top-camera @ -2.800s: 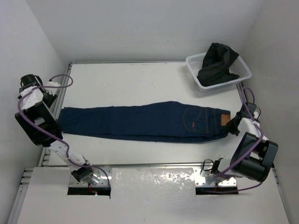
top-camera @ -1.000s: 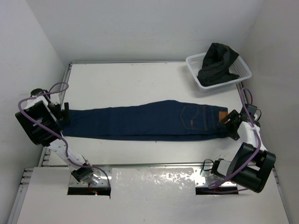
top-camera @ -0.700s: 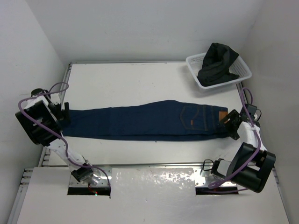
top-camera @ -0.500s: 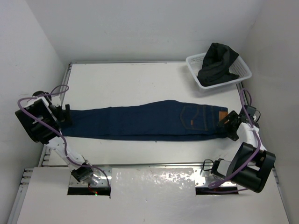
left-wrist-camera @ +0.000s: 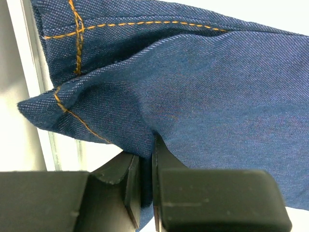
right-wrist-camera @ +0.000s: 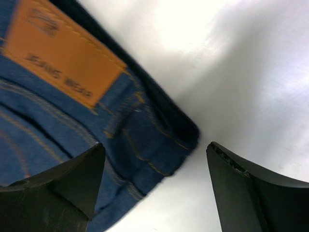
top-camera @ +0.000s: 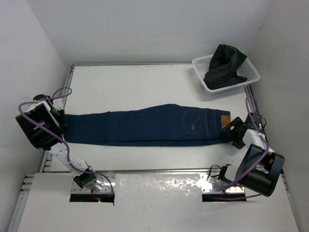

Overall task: Fold and stack the trousers
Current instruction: Fold the trousers

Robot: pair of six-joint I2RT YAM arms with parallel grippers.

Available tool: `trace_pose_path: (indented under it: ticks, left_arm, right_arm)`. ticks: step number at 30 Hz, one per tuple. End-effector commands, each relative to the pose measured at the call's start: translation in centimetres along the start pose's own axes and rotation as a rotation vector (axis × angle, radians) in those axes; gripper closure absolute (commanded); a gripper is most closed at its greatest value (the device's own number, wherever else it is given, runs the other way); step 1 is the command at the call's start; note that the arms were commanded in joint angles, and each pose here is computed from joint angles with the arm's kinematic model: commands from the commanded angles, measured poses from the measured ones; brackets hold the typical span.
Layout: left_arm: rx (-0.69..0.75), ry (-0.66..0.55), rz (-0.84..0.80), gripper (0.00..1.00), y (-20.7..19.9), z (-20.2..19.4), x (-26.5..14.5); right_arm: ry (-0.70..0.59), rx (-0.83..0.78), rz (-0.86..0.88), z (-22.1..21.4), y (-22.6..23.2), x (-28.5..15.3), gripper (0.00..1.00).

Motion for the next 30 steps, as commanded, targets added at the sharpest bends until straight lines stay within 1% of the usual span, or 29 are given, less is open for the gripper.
trace_pose_path:
  ticks: [1,4,7,8,9,10,11,12,13,14,16,19,23,24,25,27,30]
  left_arm:
    - [0.017,0.027,-0.08,1.0,-1.6,-1.3,0.2]
    - [0.021,-0.006,-0.115,1.0,-2.0,-0.4,-0.5]
    - [0.033,-0.086,-0.204,1.0,-3.2,1.9,-2.9]
    - [0.047,-0.133,-0.247,1.0,-3.7,3.3,-4.4]
    - [0.058,-0.174,-0.254,1.0,-3.8,4.3,-5.7]
    - [0.061,-0.186,-0.281,1.0,-4.3,4.6,-6.7]
    - [0.079,-0.243,-0.304,1.0,-4.6,6.1,-8.3]
    - [0.098,-0.274,-0.307,1.0,-5.0,6.8,-9.5]
    - [0.107,-0.281,-0.32,1.0,-5.6,7.1,-10.3]
    - [0.147,-0.321,-0.329,1.0,-6.6,8.1,-11.7]
    - [0.193,-0.364,-0.354,1.0,-8.1,9.1,-13.4]
    - [0.305,-0.445,-0.406,1.0,-12.1,11.1,-16.3]
    - [0.418,-0.53,-0.569,1.0,-19.9,12.9,-19.9]
    - [0.425,-0.551,-0.589,1.0,-20.9,13.4,-20.4]
    - [0.423,-0.558,-0.645,1.0,-22.3,13.4,-21.0]
    - [0.467,-0.558,-0.735,1.0,-25.5,13.1,-21.8]
    - [0.517,-0.56,-0.789,1.0,-29.0,13.0,-21.8]
  right_arm:
    - [-0.061,0.012,0.146,1.4,2.9,0.0,0.18]
    - [-0.072,0.011,0.139,1.6,3.0,0.0,0.18]
    - [-0.054,0.006,0.125,1.4,2.7,0.1,0.18]
    - [-0.054,0.007,0.121,1.3,2.6,0.1,0.18]
    - [-0.059,0.009,0.124,1.4,2.7,0.0,0.18]
    - [-0.063,0.007,0.124,1.5,2.7,0.0,0.18]
    - [-0.069,0.007,0.12,1.6,2.7,-0.1,0.18]
    - [-0.079,0.003,0.124,1.9,2.8,-0.2,0.18]
    - [-0.081,0.003,0.12,1.9,2.8,-0.3,0.18]
    - [-0.089,-0.002,0.115,2.1,2.8,-0.4,0.18]
    - [-0.1,-0.003,0.114,2.4,2.8,-0.7,0.18]
    - [-0.115,-0.003,0.123,2.7,3.2,-1.2,0.18]
    - [-0.14,-0.009,0.14,3.6,3.8,-2.1,0.18]
    - [-0.144,-0.011,0.141,3.7,3.9,-2.2,0.18]
    - [-0.146,-0.015,0.14,3.7,3.9,-2.4,0.18]
    - [-0.153,-0.026,0.144,3.9,4.1,-2.8,0.18]
    - [-0.168,-0.054,0.148,4.0,4.4,-3.2,0.18]
Point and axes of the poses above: each gripper's point midway between its finger pads, its own x axis out along the fingers, its own y axis along the line the jaws close on, z = x × y, the point moved 2 cm from there along -x, back along the fingers, and after that the axes turned 5 degrees about x, right-handed, at the moved point
